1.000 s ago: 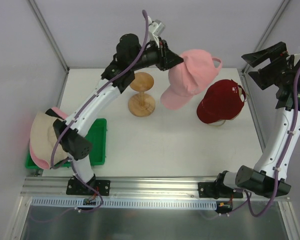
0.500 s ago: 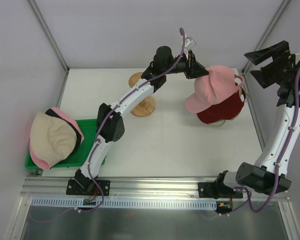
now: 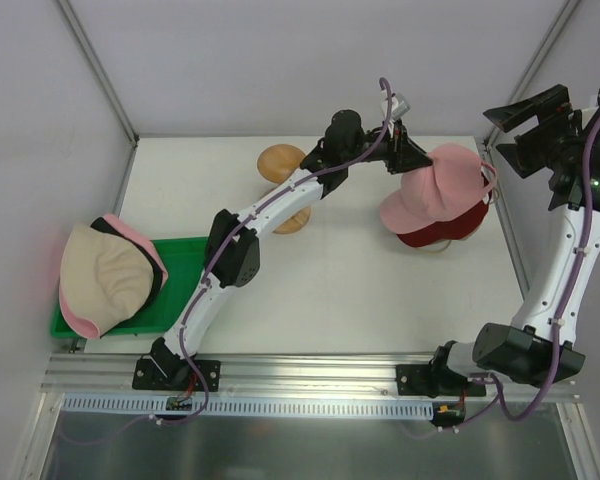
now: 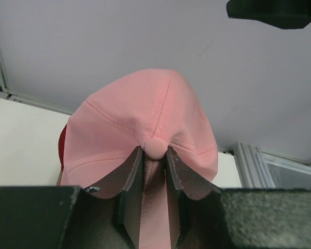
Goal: Stack the hats
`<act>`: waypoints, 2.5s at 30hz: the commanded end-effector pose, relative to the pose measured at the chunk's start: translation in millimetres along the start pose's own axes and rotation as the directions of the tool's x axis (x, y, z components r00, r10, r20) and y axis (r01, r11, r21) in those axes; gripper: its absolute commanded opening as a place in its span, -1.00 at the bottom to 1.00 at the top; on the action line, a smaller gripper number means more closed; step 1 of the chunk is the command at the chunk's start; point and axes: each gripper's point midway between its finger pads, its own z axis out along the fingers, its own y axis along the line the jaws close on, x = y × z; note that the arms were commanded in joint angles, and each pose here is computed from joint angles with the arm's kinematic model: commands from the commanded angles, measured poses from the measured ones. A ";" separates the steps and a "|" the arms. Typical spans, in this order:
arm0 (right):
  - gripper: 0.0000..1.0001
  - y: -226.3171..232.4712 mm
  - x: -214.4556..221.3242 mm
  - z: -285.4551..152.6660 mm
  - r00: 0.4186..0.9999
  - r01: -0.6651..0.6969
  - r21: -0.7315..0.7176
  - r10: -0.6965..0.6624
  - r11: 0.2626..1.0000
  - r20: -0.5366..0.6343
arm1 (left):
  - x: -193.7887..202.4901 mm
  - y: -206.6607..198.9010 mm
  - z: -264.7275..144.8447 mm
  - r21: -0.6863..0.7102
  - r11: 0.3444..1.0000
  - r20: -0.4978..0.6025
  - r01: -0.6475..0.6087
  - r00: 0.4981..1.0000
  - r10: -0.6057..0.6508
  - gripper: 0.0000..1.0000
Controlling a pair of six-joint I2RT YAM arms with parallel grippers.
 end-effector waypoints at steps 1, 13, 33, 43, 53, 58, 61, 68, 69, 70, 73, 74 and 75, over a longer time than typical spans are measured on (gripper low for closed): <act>0.89 -0.6 -2.1 4.3 0.999 0.031 0.000 -0.031 1.000 0.018 | -22.2 -17.9 10.3 0.027 0.993 0.063 -0.114 0.992 0.112 -1.00; 0.89 -43.1 -0.1 25.1 0.997 0.073 0.157 -0.075 0.985 0.006 | 21.7 22.0 21.3 -0.155 0.981 -0.011 -0.120 0.993 0.120 -0.82; 0.63 -161.0 11.0 52.1 0.995 0.099 0.523 -0.092 0.847 -0.039 | 51.6 8.6 29.6 -0.121 0.988 -0.048 -0.096 0.995 0.091 -0.39; 0.38 -199.8 25.1 49.6 0.989 0.151 0.608 -0.120 0.779 -0.091 | 53.5 4.1 26.9 -0.114 0.989 -0.055 -0.089 0.995 0.084 -0.30; 0.25 -225.0 31.0 50.1 0.989 0.146 0.650 -0.093 0.746 -0.116 | 45.2 -1.4 23.0 -0.116 0.988 -0.050 -0.102 0.994 0.097 -0.17; 0.23 -244.2 36.3 50.8 0.991 0.121 0.680 -0.050 0.723 -0.124 | 42.8 -1.6 20.3 -0.130 0.986 -0.050 -0.108 0.993 0.103 0.00; 0.23 -259.2 36.2 49.5 0.992 0.116 0.715 -0.039 0.690 -0.124 | 42.6 -0.2 17.8 -0.141 0.984 -0.051 -0.113 0.993 0.106 0.07; 0.23 -277.9 42.8 52.9 0.990 0.107 0.736 -0.001 0.669 -0.143 | 38.6 4.5 9.1 -0.178 0.977 -0.038 -0.115 0.993 0.110 0.13; 0.23 -278.5 44.2 53.0 0.989 0.108 0.736 0.002 0.669 -0.147 | 29.4 1.6 6.5 -0.181 0.977 -0.020 -0.115 0.993 0.113 0.13; 0.23 -278.3 44.1 53.3 0.989 0.110 0.733 -0.002 0.671 -0.146 | 27.5 2.5 4.3 -0.187 0.976 -0.014 -0.114 0.993 0.114 0.14; 0.23 -278.4 43.5 54.2 0.989 0.109 0.730 -0.002 0.675 -0.146 | 18.3 4.9 -2.1 -0.205 0.973 0.014 -0.104 0.994 0.109 0.18; 0.23 -279.7 43.6 54.3 0.989 0.110 0.731 -0.001 0.673 -0.148 | 13.8 5.7 -6.2 -0.210 0.973 0.026 -0.094 0.994 0.102 0.19; 0.23 -281.1 43.8 54.0 0.989 0.109 0.734 0.001 0.671 -0.148 | 10.8 6.1 -8.1 -0.215 0.973 0.036 -0.090 0.994 0.100 0.21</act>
